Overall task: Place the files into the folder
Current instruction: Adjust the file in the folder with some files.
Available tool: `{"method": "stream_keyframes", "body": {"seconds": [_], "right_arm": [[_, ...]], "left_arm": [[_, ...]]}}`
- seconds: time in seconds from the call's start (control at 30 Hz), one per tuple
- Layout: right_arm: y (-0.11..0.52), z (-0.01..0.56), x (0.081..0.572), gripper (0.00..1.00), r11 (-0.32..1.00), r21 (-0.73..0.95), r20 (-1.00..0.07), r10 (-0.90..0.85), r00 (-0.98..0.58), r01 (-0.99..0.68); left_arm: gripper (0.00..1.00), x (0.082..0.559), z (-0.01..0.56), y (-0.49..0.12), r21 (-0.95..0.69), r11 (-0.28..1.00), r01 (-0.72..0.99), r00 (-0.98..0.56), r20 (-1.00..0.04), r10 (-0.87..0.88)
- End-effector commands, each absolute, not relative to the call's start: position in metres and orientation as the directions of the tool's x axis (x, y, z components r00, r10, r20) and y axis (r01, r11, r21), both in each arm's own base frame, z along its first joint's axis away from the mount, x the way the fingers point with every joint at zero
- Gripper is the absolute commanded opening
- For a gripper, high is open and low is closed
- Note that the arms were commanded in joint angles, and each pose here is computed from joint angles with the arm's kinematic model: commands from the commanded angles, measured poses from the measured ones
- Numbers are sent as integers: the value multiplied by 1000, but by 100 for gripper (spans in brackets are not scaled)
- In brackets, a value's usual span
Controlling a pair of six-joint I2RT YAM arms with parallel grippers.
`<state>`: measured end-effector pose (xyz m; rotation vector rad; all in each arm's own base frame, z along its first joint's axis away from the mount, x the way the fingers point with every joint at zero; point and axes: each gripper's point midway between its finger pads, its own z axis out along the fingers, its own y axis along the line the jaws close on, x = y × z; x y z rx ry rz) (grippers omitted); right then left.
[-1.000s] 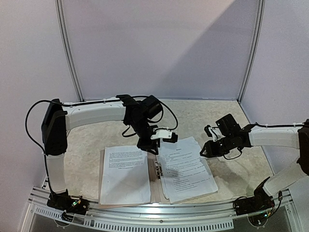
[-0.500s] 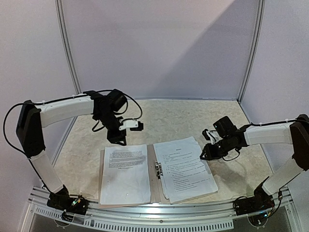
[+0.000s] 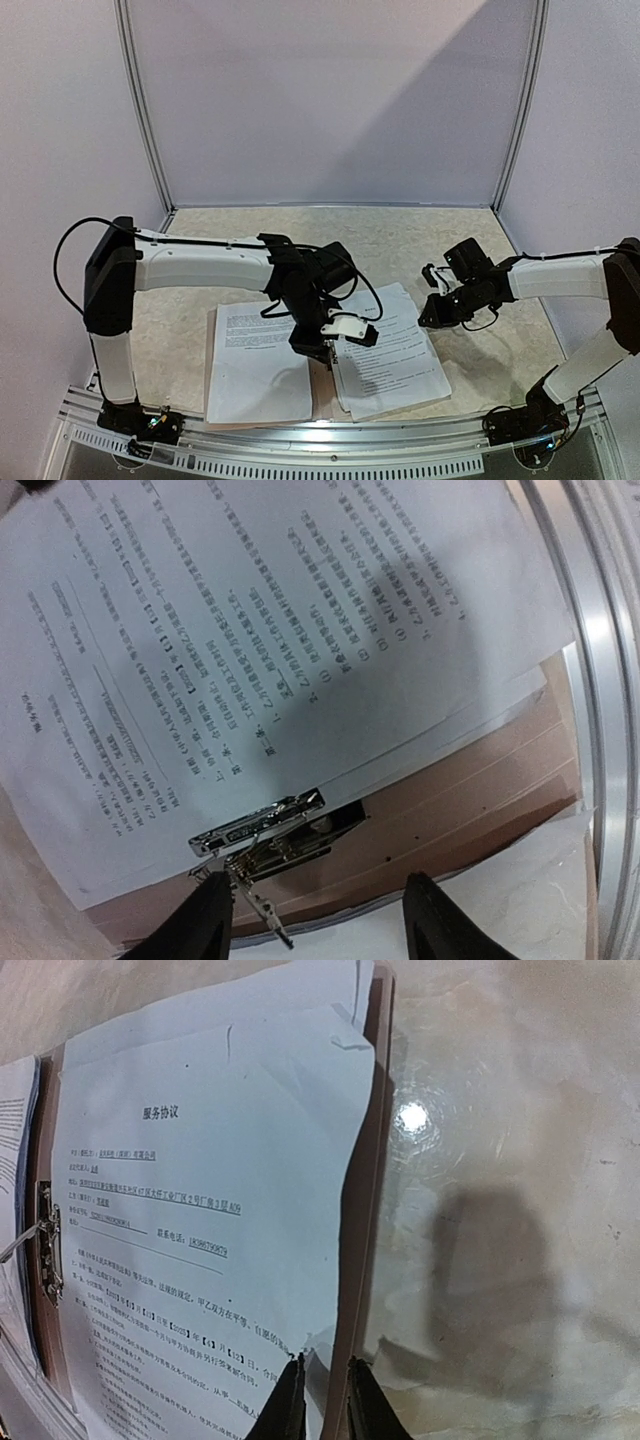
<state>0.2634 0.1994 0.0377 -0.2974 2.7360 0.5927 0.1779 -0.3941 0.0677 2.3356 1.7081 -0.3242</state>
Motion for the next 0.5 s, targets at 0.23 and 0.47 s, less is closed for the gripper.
{"method": "stream_keyframes", "body": {"seconds": [0.23,0.47], "right_arm": [[197,46,266,11,893,366,-374,-119,-920,-264],[203,48,264,9,878,399,-361,-115,-925,-265]], "left_arm": [[39,194,49,-397,80,-225,971,238,-267,934],[29,208,60,-394,91,-179,980,198,-290,936]]}}
